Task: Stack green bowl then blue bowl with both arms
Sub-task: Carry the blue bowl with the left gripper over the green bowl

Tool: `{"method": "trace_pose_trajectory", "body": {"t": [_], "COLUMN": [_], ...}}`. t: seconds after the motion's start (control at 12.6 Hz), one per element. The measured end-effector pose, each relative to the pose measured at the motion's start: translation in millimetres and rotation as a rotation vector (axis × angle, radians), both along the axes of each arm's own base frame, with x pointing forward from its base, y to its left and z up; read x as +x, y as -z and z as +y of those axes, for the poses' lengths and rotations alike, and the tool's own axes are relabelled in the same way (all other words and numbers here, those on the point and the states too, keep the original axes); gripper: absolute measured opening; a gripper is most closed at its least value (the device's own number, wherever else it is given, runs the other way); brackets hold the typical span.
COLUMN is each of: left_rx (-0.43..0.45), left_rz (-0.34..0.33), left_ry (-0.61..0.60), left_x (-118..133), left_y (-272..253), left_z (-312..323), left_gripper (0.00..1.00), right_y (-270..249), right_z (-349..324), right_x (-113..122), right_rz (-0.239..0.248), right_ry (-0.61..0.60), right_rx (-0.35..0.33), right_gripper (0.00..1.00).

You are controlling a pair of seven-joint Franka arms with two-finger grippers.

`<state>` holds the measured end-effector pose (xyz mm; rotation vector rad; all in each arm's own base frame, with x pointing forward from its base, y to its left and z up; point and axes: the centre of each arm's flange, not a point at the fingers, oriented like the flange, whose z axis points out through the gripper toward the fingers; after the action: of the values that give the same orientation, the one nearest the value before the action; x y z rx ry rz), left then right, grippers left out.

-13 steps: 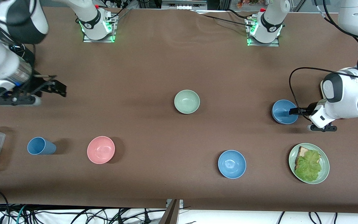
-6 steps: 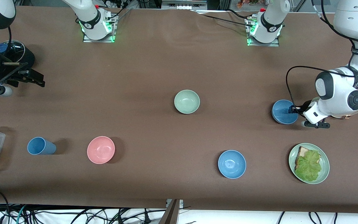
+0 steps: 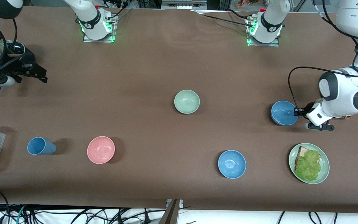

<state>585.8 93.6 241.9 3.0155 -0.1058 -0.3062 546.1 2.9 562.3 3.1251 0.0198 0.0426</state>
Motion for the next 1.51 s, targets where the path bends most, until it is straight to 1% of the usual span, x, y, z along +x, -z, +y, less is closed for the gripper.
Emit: {"method": "trace_pose_trajectory", "body": {"t": [0.16,0.32,0.4,0.48,0.63,0.79,0.87,1.03,1.11,1.27,1.51], "left_rx": [-0.020,-0.008,0.000,0.010,0.039,0.073,0.081,0.087,0.086,0.087,0.092], "left_rz": [0.048,0.045,0.035,0.031,0.041,0.052,0.043,0.027,0.019,0.009,-0.005], "left_ry": [0.047,0.062,0.049,0.022,-0.033,-0.071,-0.084,-0.111,-0.126,-0.151,-0.186], "left_x": [20.6,37.5,38.8,35.0,17.0,-4.0,-11.7,-22.1,-24.7,-29.3,-41.5], "left_y": [-46.0,-90.8,-105.4,-113.5,-115.4,-105.0,-98.6,-82.4,-74.8,-60.6,-41.6], "left_z": [-43.9,-128.9,-177.8,-224.5,-304.4,-369.3,-394.5,-429.5,-440.2,-456.4,-483.9], "left_gripper": [0.05,0.05,0.05,0.05,0.05,0.05,0.05,0.05,0.05,0.05,0.05], "right_y": [0.9,5.2,7.9,9.6,10.2,9.3,9.1,7.9,5.3,-3.5,-2.0], "right_z": [-3.4,-4.9,-7.0,-8.8,-9.9,-9.1,-7.2,-4.9,-5.4,-5.9,-4.6], "right_x": [1.2,3.2,4.5,5.6,6.4,6.4,6.5,5.2,4.2,4.2,4.8], "right_rz": [0.006,0.019,0.025,0.028,0.029,0.029,0.029,0.039,0.044,0.038,0.045], "right_ry": [0.006,0.009,0.012,0.016,0.017,0.016,0.013,0.009,0.010,0.011,0.009], "right_rx": [0.001,0.001,0.001,0.002,0.002,0.002,0.002,0.002,0.002,0.002,0.002], "right_gripper": [1.00,1.00,1.00,1.00,1.00,1.00,1.00,1.00,1.00,1.00,1.00]}}
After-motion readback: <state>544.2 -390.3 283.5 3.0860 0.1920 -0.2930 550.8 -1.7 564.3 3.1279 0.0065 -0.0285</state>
